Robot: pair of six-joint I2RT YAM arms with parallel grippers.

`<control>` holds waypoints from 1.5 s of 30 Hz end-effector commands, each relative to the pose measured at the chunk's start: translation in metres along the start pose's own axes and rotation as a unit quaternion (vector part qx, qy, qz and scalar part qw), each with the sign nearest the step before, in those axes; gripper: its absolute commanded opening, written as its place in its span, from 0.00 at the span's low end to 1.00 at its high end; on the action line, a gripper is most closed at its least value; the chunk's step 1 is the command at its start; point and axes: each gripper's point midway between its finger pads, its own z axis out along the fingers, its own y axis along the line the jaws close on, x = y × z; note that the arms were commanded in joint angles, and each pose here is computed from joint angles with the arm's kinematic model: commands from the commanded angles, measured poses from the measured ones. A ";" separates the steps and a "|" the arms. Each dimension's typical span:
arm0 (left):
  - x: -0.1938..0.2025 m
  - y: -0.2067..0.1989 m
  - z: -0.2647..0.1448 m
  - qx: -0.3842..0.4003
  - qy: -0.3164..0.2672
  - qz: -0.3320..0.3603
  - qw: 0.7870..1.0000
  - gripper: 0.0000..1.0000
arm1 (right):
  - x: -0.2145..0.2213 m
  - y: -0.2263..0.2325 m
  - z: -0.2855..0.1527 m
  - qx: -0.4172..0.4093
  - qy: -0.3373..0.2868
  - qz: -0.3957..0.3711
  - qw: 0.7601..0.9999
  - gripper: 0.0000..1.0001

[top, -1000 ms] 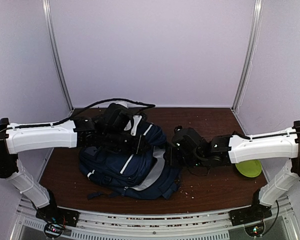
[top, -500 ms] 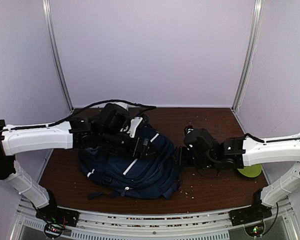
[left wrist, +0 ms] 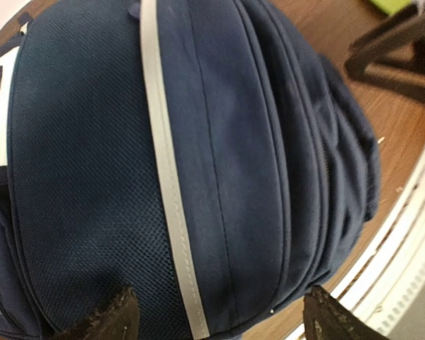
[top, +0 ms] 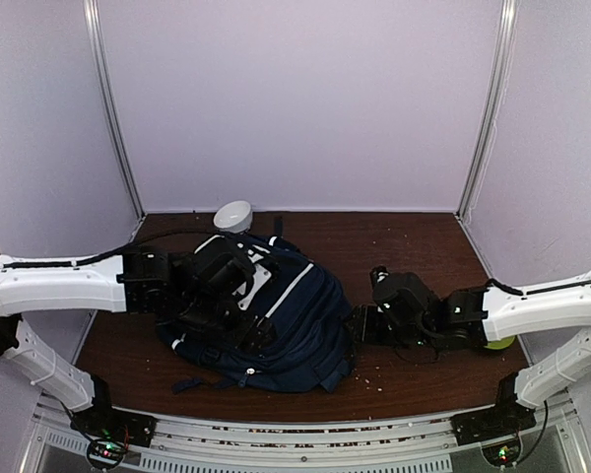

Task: Pack the student bag
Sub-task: Place the personal item in the student bag, then adjust the student bag at the center of the board.

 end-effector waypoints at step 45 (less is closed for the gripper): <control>-0.102 0.066 -0.049 -0.130 -0.153 -0.026 0.979 0.00 | -0.050 0.011 -0.021 -0.041 -0.069 0.049 0.996 0.54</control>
